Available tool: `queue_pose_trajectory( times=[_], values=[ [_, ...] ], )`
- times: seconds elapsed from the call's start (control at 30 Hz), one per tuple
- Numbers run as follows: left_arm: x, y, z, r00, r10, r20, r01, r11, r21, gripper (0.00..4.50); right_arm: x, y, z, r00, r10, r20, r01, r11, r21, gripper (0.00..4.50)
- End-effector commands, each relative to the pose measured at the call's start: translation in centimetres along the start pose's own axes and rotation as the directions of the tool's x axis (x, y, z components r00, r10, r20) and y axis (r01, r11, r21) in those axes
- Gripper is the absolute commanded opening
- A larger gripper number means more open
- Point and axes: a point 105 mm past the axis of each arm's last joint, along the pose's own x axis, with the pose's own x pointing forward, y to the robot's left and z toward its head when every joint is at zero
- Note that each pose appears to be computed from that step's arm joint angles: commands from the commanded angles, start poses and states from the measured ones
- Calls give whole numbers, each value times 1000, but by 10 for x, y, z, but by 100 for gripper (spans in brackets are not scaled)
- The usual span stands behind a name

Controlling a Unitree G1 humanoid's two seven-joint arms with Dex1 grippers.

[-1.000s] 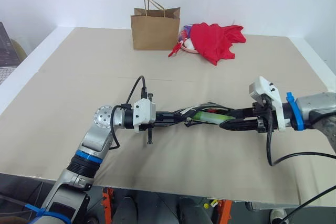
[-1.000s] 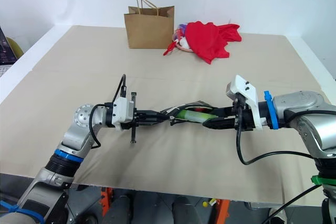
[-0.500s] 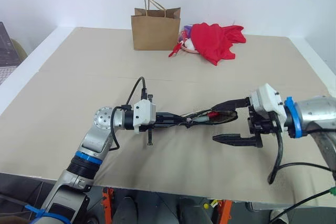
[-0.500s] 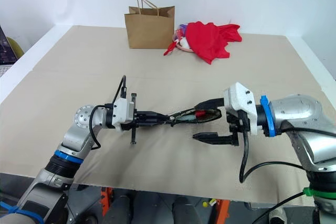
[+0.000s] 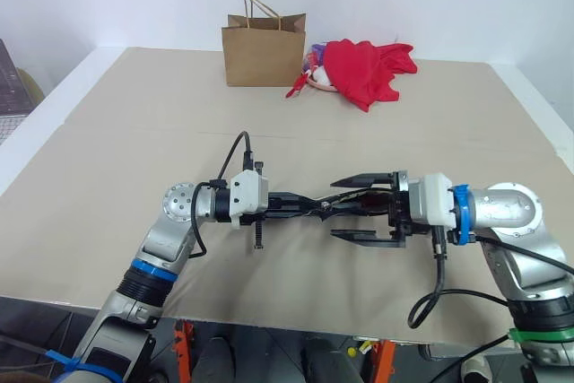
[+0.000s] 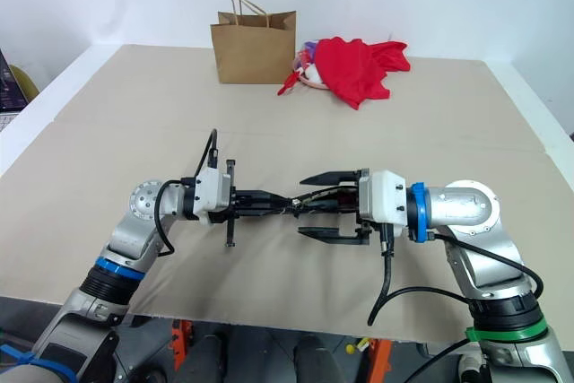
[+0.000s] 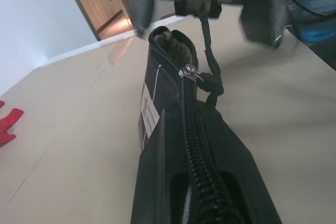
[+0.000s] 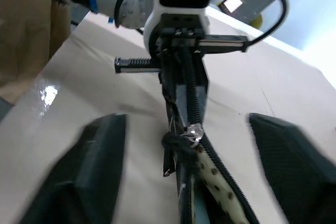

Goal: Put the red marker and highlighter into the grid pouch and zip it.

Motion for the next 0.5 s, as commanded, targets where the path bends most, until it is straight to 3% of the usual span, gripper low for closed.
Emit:
queue_pose_trajectory(
  times=[0.03,0.13,0.33,0.5],
  values=[
    [-1,3,13,1000,5,19,-6,999,47,0,-2,-1,7,1000,21,18,-19,993,-114,173],
    [-3,3,12,1000,13,10,-14,999,41,0,-4,1,7,999,36,23,-32,991,-129,19],
    [-3,2,12,1000,14,6,-14,999,42,0,-6,2,4,999,51,14,-49,990,-133,8],
    [-5,4,11,1000,14,-5,-14,998,63,0,-19,-10,7,999,-49,-12,47,993,-108,8]
  ],
)
